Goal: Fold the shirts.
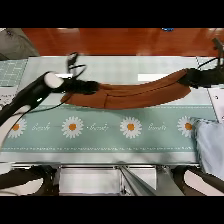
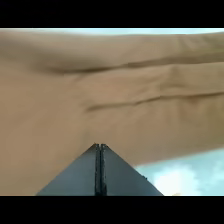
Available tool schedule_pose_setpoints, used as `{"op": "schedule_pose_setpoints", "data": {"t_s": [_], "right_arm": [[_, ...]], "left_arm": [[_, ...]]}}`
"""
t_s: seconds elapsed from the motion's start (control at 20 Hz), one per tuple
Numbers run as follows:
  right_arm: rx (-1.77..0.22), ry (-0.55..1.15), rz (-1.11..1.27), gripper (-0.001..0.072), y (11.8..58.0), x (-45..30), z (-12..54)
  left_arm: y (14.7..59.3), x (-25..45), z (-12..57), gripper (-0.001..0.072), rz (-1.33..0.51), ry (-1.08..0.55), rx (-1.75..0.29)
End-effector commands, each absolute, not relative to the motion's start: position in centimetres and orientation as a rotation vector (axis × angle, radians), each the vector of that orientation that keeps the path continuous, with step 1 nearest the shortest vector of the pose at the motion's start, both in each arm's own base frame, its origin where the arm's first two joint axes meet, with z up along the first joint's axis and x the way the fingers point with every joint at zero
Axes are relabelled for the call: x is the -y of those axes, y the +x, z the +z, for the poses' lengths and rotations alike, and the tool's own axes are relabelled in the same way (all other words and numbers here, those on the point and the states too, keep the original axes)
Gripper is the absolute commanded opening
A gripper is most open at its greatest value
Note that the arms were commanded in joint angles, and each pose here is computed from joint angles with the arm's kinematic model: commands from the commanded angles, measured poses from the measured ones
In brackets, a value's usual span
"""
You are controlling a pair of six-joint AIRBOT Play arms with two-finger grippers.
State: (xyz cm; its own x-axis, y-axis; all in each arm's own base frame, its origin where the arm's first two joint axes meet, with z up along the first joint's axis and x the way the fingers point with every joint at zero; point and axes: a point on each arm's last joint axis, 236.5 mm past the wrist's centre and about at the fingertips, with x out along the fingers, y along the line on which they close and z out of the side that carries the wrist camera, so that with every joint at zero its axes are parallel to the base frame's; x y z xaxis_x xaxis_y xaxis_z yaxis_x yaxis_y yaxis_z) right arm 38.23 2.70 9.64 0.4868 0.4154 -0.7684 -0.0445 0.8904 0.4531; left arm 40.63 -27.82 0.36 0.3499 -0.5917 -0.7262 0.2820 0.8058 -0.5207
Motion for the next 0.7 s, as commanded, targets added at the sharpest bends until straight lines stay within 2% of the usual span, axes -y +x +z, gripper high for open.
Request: {"op": "schedule_pose_setpoints", "data": {"t_s": [0.0, 0.3, 0.5, 0.65], "right_arm": [[-0.971, 0.367, 0.296, 0.0028, 34.3, -3.8, 12.9], [-0.931, 0.377, 0.302, 0.0028, 31.8, -4.8, 15.1], [-0.939, 0.374, 0.321, 0.0028, 31.7, -5.7, 15.1], [-0.938, 0.376, 0.346, 0.0028, 31.8, -7.1, 15.3]], "left_arm": [[39.0, 37.1, -2.0, 0.0024, -0.773, -0.235, -1.24], [32.5, 47.9, -5.3, 0.0024, -0.975, -0.125, -1.41], [27.2, 51.7, -6.1, 0.0025, -1.069, -0.149, -1.482], [28.5, 51.3, -5.5, 0.0025, -1.061, -0.165, -1.463]]}}
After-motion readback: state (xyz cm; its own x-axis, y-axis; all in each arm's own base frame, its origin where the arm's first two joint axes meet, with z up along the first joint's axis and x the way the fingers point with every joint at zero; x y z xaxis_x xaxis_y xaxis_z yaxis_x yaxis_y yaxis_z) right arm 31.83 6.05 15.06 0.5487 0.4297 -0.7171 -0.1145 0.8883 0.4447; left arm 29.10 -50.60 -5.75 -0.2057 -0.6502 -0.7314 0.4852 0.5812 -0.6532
